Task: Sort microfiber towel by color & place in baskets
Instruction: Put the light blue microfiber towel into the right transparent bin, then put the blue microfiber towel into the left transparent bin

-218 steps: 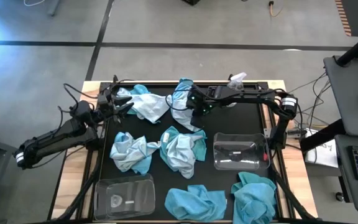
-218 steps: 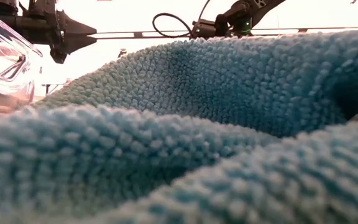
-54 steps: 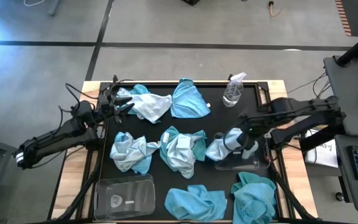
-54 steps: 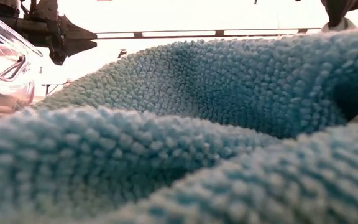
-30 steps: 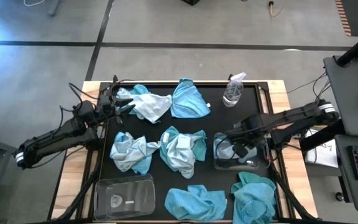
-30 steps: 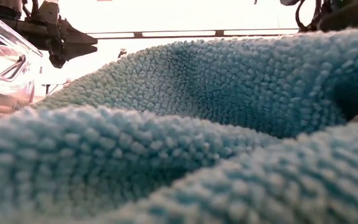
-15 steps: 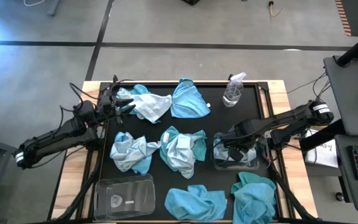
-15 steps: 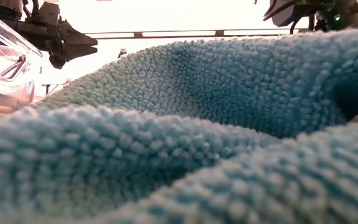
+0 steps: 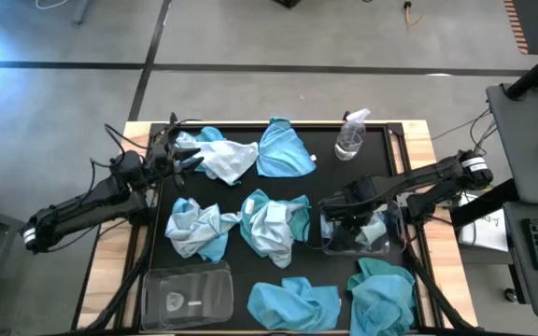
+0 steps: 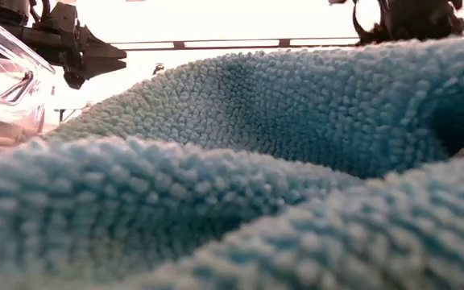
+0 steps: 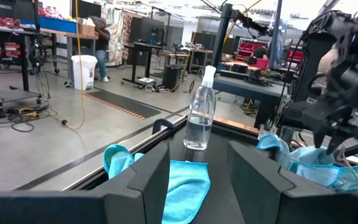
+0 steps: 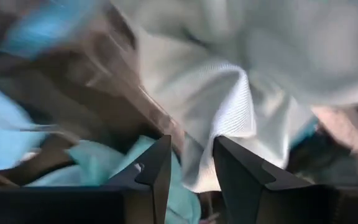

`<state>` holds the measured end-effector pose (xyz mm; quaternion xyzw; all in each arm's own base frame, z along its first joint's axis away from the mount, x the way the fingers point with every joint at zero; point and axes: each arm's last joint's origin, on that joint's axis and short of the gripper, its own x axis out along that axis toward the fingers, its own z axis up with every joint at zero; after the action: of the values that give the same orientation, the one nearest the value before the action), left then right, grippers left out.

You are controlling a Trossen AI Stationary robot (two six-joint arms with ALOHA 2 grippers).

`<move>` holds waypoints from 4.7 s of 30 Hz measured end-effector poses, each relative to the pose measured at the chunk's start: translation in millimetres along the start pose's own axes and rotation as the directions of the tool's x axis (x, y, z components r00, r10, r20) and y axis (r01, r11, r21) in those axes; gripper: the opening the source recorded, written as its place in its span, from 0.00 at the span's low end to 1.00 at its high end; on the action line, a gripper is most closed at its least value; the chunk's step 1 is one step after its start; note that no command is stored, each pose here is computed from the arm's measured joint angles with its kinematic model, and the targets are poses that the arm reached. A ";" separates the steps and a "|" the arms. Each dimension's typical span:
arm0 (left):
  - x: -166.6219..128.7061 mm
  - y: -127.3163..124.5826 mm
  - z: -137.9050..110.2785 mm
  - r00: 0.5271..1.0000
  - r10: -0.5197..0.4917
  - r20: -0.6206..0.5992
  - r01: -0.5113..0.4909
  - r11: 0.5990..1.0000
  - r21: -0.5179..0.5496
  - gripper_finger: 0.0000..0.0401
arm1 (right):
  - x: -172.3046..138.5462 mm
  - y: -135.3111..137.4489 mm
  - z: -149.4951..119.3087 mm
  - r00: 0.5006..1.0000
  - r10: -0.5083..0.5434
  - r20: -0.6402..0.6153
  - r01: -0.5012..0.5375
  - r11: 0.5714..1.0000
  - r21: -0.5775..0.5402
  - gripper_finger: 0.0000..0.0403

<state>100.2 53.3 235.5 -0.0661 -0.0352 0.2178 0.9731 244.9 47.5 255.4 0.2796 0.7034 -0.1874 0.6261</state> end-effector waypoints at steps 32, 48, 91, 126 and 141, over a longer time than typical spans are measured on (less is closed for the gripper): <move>0.1 0.4 -2.8 1.000 0.003 -0.029 -0.003 1.000 -0.002 0.36 | -53.1 3.7 74.7 0.699 -0.154 0.698 0.303 0.948 -0.094 0.19; 30.5 -0.4 -12.9 0.987 -0.125 -0.105 0.118 0.991 -0.063 0.36 | -50.2 -4.0 84.3 0.707 -0.185 0.683 0.340 0.936 -0.097 0.18; 47.3 -0.4 -18.3 0.977 -0.185 -0.110 0.182 0.983 -0.041 0.36 | 14.4 10.1 152.2 0.667 -0.218 0.713 0.491 0.848 -0.200 0.16; 47.5 -0.3 -18.7 0.977 -0.184 -0.112 0.185 0.983 0.003 0.36 | -0.9 -74.6 204.7 0.718 -0.066 0.693 0.160 0.985 -0.072 0.15; 47.7 -0.2 -19.3 0.976 -0.183 -0.116 0.185 0.983 0.009 0.36 | 32.2 -79.1 220.7 0.776 -0.099 0.623 0.205 0.973 -0.101 0.16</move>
<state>145.1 71.4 218.3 -0.0655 0.0167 0.1230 0.9901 364.5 -144.1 184.7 0.0933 0.4948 -0.2599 0.8240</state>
